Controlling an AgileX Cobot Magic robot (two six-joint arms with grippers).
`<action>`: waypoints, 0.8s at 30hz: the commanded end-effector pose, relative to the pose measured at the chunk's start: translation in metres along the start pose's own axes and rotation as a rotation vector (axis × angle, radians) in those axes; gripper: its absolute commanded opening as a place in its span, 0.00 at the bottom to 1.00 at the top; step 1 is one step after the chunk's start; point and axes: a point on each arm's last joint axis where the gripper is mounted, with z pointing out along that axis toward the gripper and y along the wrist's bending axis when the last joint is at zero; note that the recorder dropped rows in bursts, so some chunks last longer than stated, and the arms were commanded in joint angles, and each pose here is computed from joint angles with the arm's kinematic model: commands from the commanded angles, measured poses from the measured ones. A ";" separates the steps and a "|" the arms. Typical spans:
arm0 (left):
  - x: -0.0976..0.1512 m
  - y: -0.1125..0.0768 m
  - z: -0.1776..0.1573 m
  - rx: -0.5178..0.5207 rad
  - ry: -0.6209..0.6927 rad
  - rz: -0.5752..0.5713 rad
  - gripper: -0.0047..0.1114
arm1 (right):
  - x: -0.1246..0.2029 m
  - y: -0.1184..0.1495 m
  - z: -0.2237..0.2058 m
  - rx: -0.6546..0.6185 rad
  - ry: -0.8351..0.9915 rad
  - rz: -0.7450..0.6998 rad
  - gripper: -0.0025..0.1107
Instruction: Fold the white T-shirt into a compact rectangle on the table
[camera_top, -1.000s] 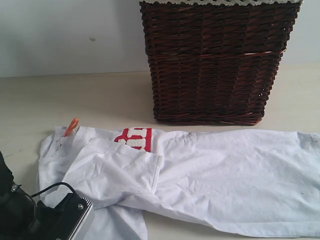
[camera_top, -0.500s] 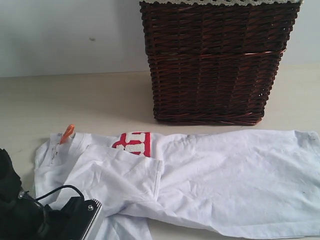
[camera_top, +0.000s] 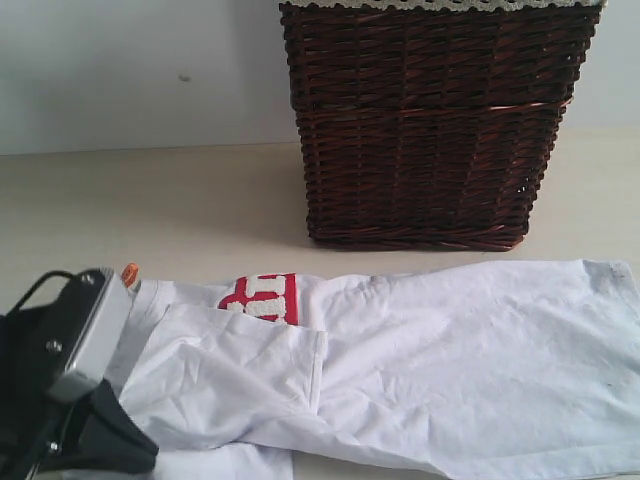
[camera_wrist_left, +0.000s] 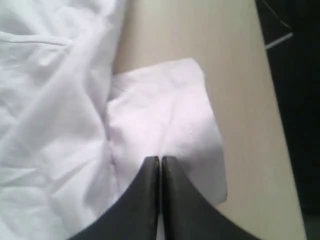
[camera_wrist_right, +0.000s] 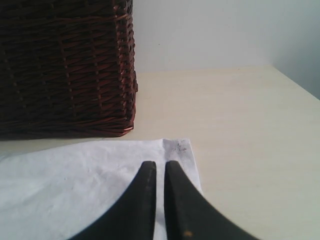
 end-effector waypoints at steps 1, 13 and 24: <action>-0.012 0.020 -0.018 -0.099 -0.086 -0.067 0.04 | 0.000 0.000 0.000 -0.002 -0.012 -0.002 0.08; 0.002 0.080 -0.008 -0.155 -0.085 -0.217 0.04 | 0.000 0.000 0.000 -0.002 -0.012 -0.002 0.08; -0.002 0.128 0.000 -0.276 -0.182 -0.378 0.04 | 0.000 0.000 0.000 -0.002 -0.012 -0.002 0.08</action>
